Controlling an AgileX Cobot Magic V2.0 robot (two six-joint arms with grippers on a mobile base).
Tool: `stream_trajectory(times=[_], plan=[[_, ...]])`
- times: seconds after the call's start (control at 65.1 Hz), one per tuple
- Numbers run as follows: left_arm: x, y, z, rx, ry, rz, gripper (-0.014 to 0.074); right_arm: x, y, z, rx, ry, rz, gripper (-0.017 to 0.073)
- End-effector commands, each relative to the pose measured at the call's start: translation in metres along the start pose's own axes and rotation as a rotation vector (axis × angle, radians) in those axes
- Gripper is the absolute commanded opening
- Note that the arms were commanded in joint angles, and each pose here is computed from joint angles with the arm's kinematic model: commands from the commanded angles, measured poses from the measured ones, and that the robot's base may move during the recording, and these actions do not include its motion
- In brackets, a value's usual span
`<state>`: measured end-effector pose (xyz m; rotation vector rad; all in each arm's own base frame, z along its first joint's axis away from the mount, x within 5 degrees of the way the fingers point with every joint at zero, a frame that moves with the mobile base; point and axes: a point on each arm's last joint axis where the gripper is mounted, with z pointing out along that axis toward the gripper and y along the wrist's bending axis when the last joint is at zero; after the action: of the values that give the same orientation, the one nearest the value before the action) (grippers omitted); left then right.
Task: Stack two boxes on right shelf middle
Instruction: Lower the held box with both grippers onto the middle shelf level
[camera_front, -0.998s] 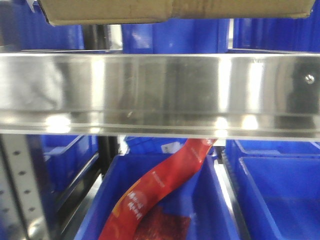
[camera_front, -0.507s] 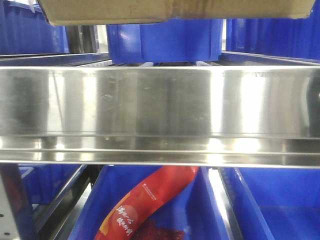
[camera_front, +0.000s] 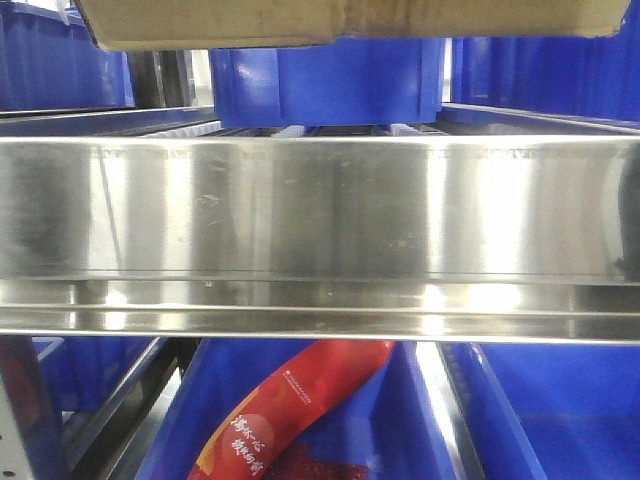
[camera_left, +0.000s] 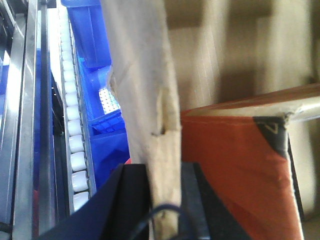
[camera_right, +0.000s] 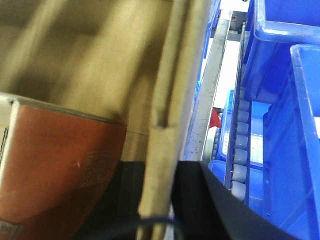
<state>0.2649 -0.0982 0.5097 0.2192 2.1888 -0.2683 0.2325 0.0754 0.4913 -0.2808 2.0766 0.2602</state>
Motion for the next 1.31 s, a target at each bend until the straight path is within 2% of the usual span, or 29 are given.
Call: stream_trajectory(times=[0.0,0.753,0.86,1.014,1.09,1.29], plan=[[-0.005,-0.001,-0.012,0.019,-0.068,-0.003,-0.0111,-0.007,-0.004,-0.006,0.035,-0.065,-0.025,-0.0153],[-0.007,-0.002,-0.012,0.021,-0.08,-0.003,-0.0111,-0.008,-0.003,-0.006,0.026,-0.075,-0.02,-0.0153],[-0.002,0.005,-0.007,-0.049,-0.017,0.02,-0.0111,-0.007,0.0,-0.002,-0.01,-0.064,0.006,-0.0153],[-0.002,0.016,0.013,-0.182,0.026,0.071,-0.0111,-0.003,0.003,0.026,-0.057,0.017,0.047,-0.0153],[-0.001,0.018,0.027,-0.204,0.054,0.079,-0.0111,0.002,0.003,0.045,-0.062,0.082,0.056,-0.0153],[0.002,0.027,0.063,-0.227,0.129,0.065,-0.0111,0.013,0.0,0.085,-0.056,0.203,0.064,-0.0151]])
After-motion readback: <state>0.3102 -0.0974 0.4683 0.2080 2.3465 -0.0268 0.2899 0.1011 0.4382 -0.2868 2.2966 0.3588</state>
